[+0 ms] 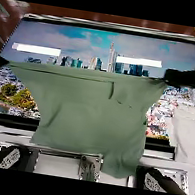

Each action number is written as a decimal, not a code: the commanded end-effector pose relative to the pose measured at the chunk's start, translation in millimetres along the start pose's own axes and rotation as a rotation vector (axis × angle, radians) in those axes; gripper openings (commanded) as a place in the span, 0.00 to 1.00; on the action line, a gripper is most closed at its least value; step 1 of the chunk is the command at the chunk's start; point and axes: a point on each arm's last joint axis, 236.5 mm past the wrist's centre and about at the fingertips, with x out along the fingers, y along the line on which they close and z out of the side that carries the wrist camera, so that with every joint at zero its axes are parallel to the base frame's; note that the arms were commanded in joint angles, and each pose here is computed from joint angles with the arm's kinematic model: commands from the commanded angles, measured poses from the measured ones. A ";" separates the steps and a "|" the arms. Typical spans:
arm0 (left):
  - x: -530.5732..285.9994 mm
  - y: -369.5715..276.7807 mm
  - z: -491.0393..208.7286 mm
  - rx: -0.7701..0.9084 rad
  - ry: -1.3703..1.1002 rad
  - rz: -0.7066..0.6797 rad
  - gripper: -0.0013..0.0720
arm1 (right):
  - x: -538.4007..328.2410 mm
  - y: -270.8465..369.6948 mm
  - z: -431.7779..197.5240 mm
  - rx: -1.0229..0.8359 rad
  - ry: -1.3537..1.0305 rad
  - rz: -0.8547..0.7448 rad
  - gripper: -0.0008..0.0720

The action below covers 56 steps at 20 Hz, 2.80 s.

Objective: Fold the shirts.

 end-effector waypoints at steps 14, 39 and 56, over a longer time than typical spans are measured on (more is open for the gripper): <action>268.0 79.0 -34.5 -0.177 0.163 -0.040 0.07 | 218.0 5.8 6.7 0.076 -0.103 0.006 0.10; 215.9 81.9 -152.1 -0.221 0.807 -0.018 0.32 | 166.4 -21.1 -136.6 0.171 0.494 -0.093 0.58; 82.0 114.7 -300.3 -0.482 0.876 -0.159 0.83 | -6.6 -98.2 -234.6 0.369 0.521 -0.083 0.81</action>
